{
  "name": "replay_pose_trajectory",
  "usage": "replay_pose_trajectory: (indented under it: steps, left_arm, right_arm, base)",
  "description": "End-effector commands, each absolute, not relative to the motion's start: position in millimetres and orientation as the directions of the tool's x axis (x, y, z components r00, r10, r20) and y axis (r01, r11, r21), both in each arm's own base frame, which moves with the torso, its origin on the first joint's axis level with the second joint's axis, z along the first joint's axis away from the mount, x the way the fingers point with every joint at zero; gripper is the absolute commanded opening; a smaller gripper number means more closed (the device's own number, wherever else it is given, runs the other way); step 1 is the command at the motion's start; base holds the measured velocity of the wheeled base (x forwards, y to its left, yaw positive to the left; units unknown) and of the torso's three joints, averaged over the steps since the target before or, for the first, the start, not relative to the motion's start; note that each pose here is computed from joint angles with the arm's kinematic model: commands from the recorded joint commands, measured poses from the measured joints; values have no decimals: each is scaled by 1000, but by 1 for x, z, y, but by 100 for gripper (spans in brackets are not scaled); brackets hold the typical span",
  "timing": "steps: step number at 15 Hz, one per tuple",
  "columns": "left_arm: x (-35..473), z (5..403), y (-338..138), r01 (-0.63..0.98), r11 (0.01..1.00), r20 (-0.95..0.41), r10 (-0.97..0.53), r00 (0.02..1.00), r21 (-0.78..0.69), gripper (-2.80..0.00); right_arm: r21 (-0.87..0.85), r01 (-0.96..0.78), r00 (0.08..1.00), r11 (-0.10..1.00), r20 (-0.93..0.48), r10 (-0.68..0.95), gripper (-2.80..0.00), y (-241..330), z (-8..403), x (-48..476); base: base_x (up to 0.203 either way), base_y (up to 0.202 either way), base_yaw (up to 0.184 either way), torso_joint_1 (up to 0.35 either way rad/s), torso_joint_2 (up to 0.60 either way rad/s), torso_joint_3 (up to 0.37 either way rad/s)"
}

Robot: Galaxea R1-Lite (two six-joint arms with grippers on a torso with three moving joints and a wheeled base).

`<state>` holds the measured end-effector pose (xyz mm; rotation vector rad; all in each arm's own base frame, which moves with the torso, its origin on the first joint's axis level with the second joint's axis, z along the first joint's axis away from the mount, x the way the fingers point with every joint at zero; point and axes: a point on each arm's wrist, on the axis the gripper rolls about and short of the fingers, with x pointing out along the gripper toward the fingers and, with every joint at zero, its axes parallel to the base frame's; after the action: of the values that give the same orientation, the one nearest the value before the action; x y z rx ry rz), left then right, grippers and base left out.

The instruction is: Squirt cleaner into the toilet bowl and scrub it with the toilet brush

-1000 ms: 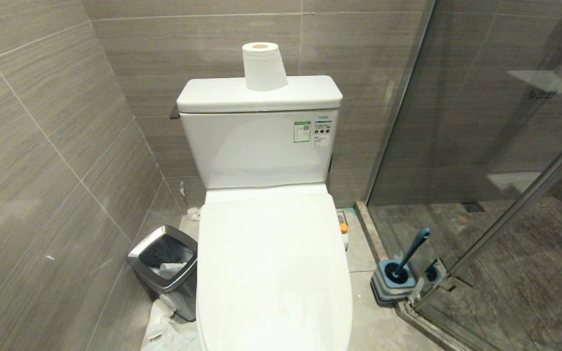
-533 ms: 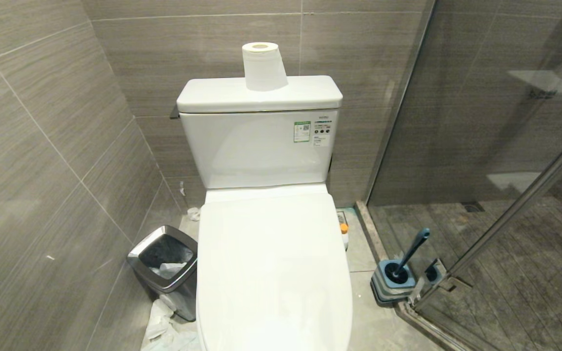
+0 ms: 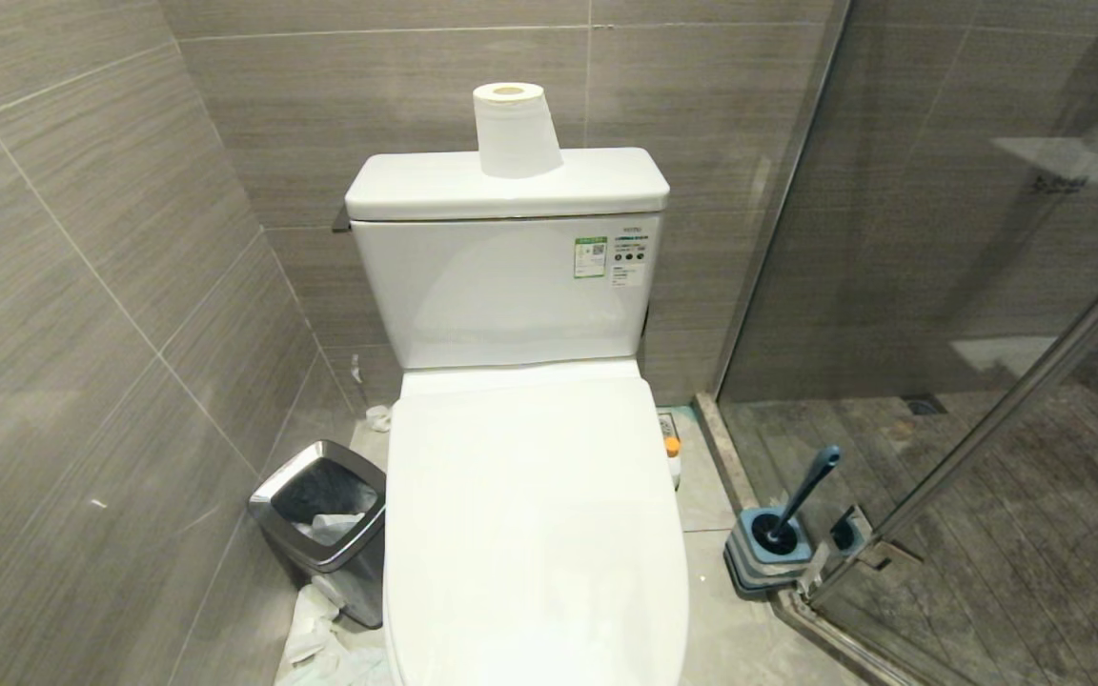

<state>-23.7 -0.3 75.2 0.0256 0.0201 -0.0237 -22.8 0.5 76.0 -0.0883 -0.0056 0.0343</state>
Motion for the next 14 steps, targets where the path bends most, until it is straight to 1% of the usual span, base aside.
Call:
replay_pose_trajectory:
  steps: [1, 11, 14]
  left_arm:
    - [-24, 75, 0, 25, 999, -21, -25, 999, 26, -280]
    - [-24, 75, 0, 25, 999, -21, -25, 999, 26, -280]
    - [-24, 75, 0, 25, 999, -21, -25, 999, 26, -280]
  right_arm:
    - [-89, -35, 999, 995, 3, 35, -280, 1, 76, -23]
    - [-86, -20, 1000, 996, 3, 20, -280, 0, 76, -23]
    - [-55, -18, 1000, 998, 3, 18, -280, 0, 76, -23]
  base:
    - [0, 0, 0, 0, 0, 0]
    - [0, 0, 0, 0, 0, 0]
    - [0, 0, 0, 0, 0, 0]
